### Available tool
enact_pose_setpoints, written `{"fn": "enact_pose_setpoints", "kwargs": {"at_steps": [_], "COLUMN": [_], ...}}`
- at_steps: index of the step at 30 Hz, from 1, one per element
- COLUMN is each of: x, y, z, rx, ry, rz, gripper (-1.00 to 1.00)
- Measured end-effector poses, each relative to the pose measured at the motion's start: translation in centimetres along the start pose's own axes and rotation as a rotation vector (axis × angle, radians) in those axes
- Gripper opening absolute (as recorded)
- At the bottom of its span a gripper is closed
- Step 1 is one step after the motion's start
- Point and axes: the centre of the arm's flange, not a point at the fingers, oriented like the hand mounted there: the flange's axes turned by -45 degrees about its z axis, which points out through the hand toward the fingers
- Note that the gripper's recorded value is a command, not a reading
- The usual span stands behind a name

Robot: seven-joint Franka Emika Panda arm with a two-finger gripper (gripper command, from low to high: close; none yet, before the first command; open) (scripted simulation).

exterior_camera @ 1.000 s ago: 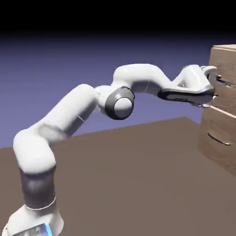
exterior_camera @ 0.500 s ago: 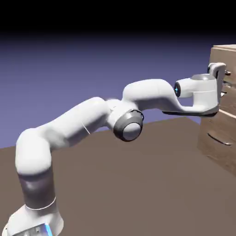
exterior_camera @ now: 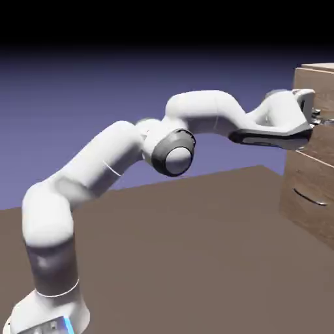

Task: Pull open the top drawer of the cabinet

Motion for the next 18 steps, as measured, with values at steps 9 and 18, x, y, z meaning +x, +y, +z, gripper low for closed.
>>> {"fn": "enact_pose_setpoints", "kwargs": {"at_steps": [9, 18], "x": [0.0, 0.0], "y": [0.0, 0.0], "z": [-3.7, -9.3], "rx": [0.000, 0.000], "ry": [0.000, 0.000], "rz": [0.000, 0.000], "gripper": [-1.00, -1.00]}}
